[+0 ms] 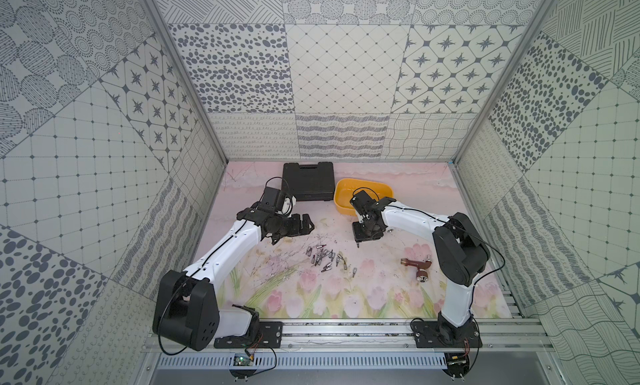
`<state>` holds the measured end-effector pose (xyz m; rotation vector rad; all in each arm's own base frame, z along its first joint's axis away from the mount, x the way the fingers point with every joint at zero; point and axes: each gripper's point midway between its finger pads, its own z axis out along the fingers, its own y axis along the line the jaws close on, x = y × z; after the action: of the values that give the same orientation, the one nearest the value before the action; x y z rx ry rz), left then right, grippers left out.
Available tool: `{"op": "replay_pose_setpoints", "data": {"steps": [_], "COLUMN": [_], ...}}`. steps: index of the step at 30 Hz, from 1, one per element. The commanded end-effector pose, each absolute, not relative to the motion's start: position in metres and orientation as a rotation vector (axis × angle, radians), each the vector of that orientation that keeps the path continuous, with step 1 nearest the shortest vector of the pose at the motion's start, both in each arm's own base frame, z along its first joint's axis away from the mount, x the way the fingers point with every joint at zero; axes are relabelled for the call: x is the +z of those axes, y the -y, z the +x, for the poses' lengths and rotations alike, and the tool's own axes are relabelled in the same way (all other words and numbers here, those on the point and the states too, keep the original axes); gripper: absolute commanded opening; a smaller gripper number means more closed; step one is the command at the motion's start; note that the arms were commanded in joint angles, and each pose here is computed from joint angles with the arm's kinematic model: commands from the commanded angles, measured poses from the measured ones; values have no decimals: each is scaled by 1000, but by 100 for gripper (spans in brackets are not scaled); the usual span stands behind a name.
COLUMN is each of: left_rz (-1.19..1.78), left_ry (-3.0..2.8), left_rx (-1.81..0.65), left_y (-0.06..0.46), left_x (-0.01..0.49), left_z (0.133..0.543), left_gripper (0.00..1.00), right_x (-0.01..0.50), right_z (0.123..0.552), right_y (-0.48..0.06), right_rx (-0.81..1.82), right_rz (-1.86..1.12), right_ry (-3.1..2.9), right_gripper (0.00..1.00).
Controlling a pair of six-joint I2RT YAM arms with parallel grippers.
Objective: Put the bit on the desktop into the storage box
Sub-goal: Pick up the screwdriver bit from the center of the board.
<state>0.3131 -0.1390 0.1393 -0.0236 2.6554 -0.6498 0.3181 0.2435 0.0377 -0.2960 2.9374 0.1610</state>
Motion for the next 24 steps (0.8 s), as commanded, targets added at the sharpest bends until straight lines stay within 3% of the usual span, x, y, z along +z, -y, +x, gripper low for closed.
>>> {"op": "replay_pose_setpoints", "data": {"steps": [1, 19, 24], "left_rz": [7, 4, 5], "left_ry": [-2678, -2679, -2680], "left_rx": [-645, -636, -636], "left_y": [138, 138, 138], "left_x": [137, 136, 135], "left_z": [307, 307, 307], "left_gripper": [99, 99, 99], "right_x": [35, 11, 11], "right_z": [325, 312, 306], "right_y": [-250, -254, -256], "right_rx": [136, 49, 45], "right_rz": [-296, -324, -331], "right_ry": [-2924, -2982, -2987], "right_gripper": [44, 25, 25]}}
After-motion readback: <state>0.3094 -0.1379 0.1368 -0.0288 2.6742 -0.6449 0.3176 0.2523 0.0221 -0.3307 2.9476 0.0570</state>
